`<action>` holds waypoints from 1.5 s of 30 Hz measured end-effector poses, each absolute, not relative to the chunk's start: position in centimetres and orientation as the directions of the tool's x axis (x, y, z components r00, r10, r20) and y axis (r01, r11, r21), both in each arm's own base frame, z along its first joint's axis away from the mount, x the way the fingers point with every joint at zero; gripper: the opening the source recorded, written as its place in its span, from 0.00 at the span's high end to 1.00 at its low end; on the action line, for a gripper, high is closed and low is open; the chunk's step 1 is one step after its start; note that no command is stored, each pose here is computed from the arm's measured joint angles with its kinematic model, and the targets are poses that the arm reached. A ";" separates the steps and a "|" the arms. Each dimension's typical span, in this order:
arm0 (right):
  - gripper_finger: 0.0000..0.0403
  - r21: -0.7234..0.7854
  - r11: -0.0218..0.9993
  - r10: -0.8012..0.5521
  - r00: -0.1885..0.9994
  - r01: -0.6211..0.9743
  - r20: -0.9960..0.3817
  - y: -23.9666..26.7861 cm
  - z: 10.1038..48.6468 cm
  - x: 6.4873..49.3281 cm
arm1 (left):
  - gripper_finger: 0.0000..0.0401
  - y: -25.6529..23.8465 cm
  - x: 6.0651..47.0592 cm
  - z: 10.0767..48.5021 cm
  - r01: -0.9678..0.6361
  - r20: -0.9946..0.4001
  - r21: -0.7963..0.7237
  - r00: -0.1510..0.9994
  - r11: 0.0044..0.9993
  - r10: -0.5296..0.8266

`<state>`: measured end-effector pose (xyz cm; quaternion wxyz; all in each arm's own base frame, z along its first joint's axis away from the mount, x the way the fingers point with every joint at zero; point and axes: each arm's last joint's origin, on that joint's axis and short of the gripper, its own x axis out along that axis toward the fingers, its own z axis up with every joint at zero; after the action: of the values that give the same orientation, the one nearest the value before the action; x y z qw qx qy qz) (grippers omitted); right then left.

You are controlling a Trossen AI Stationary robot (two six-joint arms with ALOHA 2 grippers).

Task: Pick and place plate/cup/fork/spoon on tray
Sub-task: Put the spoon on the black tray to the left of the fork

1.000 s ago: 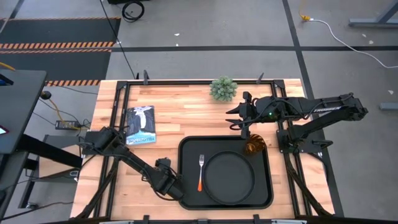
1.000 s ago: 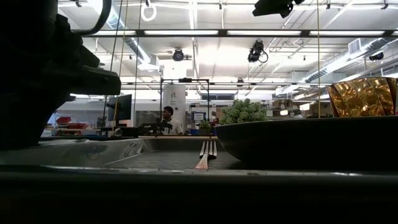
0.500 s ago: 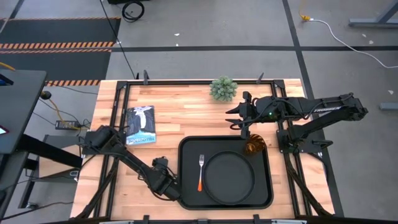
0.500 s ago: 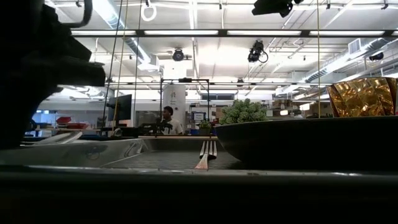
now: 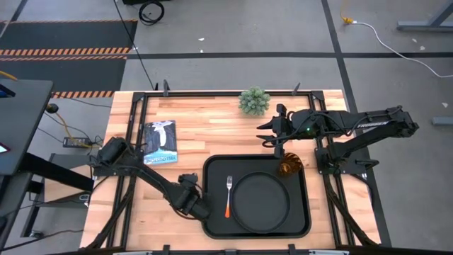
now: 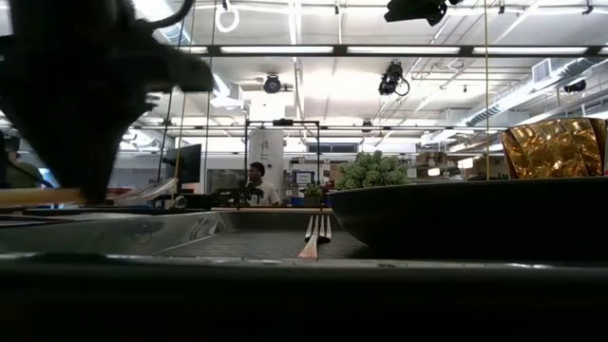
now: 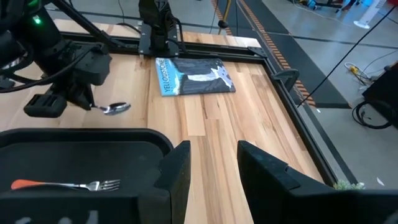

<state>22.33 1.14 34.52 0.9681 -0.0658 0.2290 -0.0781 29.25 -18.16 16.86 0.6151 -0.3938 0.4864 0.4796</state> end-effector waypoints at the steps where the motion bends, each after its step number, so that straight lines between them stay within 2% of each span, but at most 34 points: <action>1: 0.66 -0.163 0.979 -0.182 0.884 0.122 -0.431 1.1 34.5 22.3 | 0.86 -18.0 29.5 17.2 -0.972 -0.974 -0.038 0.088 0.233 0.207; 6: 0.66 -0.164 0.979 -0.182 0.882 0.121 -0.435 1.1 34.5 22.3 | 0.86 -17.5 31.1 18.5 -0.955 -0.957 -0.130 0.192 0.266 0.220; 11: 0.66 -0.163 0.979 -0.182 0.884 0.122 -0.431 1.1 34.5 22.3 | 0.86 -17.1 33.9 18.4 -0.901 -0.921 -0.309 0.363 0.304 0.142; 16: 0.66 -0.160 0.979 -0.182 0.885 0.124 -0.428 1.1 34.6 22.3 | 0.86 -16.1 36.6 17.8 -0.829 -0.871 -0.425 0.484 0.364 0.085; 21: 0.66 -0.163 0.979 -0.182 0.880 0.121 -0.438 1.1 34.5 22.3 | 0.86 -14.9 37.1 17.8 -0.827 -0.868 -0.407 0.483 0.388 0.118; 28: 0.66 -0.162 0.979 -0.182 0.879 0.121 -0.441 1.1 34.4 22.3 | 0.86 -14.6 36.6 16.5 -0.874 -0.905 -0.322 0.397 0.364 0.151; 39: 0.66 -0.150 0.983 -0.164 0.884 0.108 -0.438 1.2 34.5 22.3 | 0.86 -15.0 37.0 15.1 -0.884 -0.929 -0.308 0.359 0.352 0.089; 45: 0.66 -0.150 0.983 -0.164 0.884 0.108 -0.439 1.2 34.5 22.3 | 0.78 -14.9 36.8 15.0 -0.891 -0.936 -0.286 0.339 0.353 0.097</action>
<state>22.30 1.20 34.49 0.9685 -0.0609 0.2309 -0.0701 36.79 -14.87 15.00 0.6890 -0.4415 0.4493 0.3585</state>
